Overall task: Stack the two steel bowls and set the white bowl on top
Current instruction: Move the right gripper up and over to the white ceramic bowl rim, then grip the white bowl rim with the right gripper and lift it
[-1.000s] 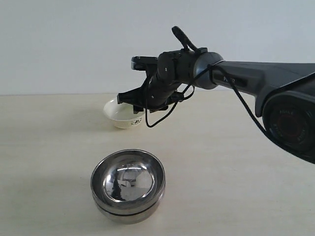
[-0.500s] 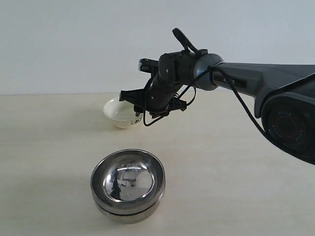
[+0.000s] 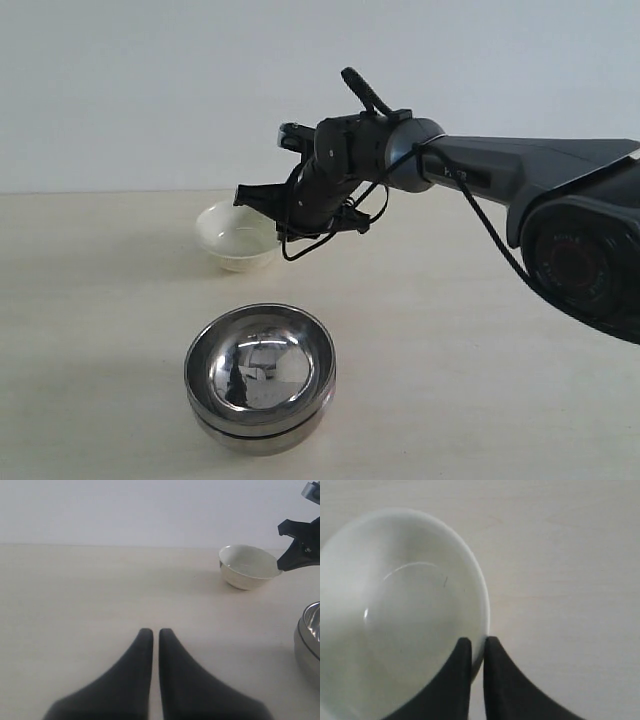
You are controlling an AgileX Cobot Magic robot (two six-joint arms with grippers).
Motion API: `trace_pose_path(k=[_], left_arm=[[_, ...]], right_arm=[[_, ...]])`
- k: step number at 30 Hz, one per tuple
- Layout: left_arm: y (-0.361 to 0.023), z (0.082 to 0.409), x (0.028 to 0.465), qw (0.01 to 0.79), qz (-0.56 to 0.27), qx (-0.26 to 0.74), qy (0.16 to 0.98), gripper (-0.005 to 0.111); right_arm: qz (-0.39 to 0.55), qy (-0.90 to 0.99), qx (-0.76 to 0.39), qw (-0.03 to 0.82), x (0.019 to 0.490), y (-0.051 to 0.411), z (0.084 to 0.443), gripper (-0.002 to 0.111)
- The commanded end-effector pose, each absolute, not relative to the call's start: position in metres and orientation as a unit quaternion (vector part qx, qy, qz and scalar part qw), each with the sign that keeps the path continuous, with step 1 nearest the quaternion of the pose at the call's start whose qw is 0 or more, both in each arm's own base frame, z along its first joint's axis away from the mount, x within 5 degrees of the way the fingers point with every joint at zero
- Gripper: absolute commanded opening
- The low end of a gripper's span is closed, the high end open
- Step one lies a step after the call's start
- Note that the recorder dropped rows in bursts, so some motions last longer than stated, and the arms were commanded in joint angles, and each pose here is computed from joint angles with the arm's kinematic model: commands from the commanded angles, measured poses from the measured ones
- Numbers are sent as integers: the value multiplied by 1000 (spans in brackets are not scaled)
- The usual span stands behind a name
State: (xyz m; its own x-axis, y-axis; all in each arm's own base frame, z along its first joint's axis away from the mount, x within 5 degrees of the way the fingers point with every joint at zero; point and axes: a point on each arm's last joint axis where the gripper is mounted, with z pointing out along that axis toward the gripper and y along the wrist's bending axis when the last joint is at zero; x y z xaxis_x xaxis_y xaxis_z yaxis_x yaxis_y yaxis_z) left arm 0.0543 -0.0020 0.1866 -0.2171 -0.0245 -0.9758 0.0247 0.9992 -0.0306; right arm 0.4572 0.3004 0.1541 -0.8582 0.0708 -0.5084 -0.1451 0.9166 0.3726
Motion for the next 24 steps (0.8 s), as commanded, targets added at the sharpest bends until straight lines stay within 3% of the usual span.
trace_pose_path(k=[1, 16, 24], left_arm=[[-2, 185, 54, 625, -24, -6, 780, 4], [-2, 185, 54, 625, -24, -6, 780, 4], [-2, 185, 54, 625, -24, -6, 780, 4]], right_arm=[[202, 943, -22, 263, 456, 304, 146, 2], [220, 944, -6, 245, 455, 307, 140, 2], [224, 941, -18, 255, 452, 307, 163, 2]])
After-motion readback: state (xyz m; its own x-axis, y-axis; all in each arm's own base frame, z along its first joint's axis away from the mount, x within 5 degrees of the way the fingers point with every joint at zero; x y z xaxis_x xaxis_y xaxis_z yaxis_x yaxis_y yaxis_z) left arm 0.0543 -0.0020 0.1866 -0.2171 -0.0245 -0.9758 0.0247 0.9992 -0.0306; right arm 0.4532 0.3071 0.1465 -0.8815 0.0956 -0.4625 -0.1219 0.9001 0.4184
